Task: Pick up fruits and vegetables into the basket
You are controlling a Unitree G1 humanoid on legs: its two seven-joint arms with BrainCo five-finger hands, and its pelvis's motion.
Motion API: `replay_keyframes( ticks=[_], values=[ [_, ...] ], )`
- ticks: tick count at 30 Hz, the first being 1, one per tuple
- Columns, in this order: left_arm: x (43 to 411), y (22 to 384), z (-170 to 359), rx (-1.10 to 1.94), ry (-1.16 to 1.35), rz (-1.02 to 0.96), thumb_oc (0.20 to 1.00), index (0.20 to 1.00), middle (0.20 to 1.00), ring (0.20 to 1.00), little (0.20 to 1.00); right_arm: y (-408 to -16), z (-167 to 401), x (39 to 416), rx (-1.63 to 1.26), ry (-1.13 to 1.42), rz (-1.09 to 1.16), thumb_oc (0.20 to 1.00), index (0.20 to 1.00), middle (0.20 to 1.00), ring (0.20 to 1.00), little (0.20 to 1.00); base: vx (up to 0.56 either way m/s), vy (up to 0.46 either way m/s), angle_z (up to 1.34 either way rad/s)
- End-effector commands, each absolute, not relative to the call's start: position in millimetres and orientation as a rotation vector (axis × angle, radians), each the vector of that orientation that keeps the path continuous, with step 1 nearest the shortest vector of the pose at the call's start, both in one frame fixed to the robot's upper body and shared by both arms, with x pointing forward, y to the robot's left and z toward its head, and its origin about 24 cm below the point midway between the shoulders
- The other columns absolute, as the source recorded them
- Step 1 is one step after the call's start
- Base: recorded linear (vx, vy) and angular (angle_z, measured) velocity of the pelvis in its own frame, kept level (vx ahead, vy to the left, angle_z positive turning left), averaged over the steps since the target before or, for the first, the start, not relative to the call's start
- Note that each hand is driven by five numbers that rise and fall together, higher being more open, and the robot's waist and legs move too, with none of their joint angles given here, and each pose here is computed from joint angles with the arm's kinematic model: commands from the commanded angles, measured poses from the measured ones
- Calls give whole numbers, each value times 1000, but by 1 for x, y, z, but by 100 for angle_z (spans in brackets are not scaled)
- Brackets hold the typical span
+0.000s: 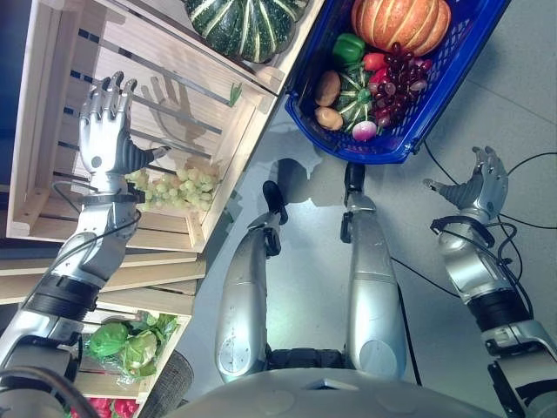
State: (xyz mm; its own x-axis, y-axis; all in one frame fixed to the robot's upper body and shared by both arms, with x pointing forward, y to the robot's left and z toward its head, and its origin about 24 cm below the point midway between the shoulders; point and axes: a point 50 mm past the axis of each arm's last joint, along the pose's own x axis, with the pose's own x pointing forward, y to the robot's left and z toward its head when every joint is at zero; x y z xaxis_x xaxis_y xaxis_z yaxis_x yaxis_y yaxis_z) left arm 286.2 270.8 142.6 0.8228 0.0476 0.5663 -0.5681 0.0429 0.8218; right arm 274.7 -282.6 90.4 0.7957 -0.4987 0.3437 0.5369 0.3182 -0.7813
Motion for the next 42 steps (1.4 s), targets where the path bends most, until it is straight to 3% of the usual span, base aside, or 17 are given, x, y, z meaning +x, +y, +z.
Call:
replay_keyframes(
  ticks=[1, 11, 22, 33, 42],
  values=[
    [275, 295, 151, 1648, -385, 541, 1000, 1000, 1000, 1000, 1000, -286, 106, 264, -1027, -140, -637, 1000, 1000, 1000, 1000, 1000, 6, 86, -4],
    [274, 304, 98, 1559, 77, 239, 1000, 1000, 1000, 1000, 1000, -274, 121, 256, -814, -221, -378, 1000, 1000, 1000, 1000, 1000, 4, 100, -10],
    [295, 294, 64, 1550, 212, 133, 1000, 1000, 1000, 1000, 1000, -246, 137, 267, -741, -345, -245, 1000, 1000, 1000, 1000, 1000, -3, 58, -10],
    [301, 279, 23, 1409, 372, 115, 1000, 1000, 1000, 1000, 1000, -229, 128, 274, -695, -337, -202, 1000, 1000, 1000, 1000, 1000, 10, 4, -2],
    [289, 287, -9, 1345, 564, 235, 1000, 1000, 1000, 1000, 1000, -218, 130, 277, -624, -383, -190, 1000, 1000, 1000, 1000, 1000, -2, -3, 0]
  ],
)
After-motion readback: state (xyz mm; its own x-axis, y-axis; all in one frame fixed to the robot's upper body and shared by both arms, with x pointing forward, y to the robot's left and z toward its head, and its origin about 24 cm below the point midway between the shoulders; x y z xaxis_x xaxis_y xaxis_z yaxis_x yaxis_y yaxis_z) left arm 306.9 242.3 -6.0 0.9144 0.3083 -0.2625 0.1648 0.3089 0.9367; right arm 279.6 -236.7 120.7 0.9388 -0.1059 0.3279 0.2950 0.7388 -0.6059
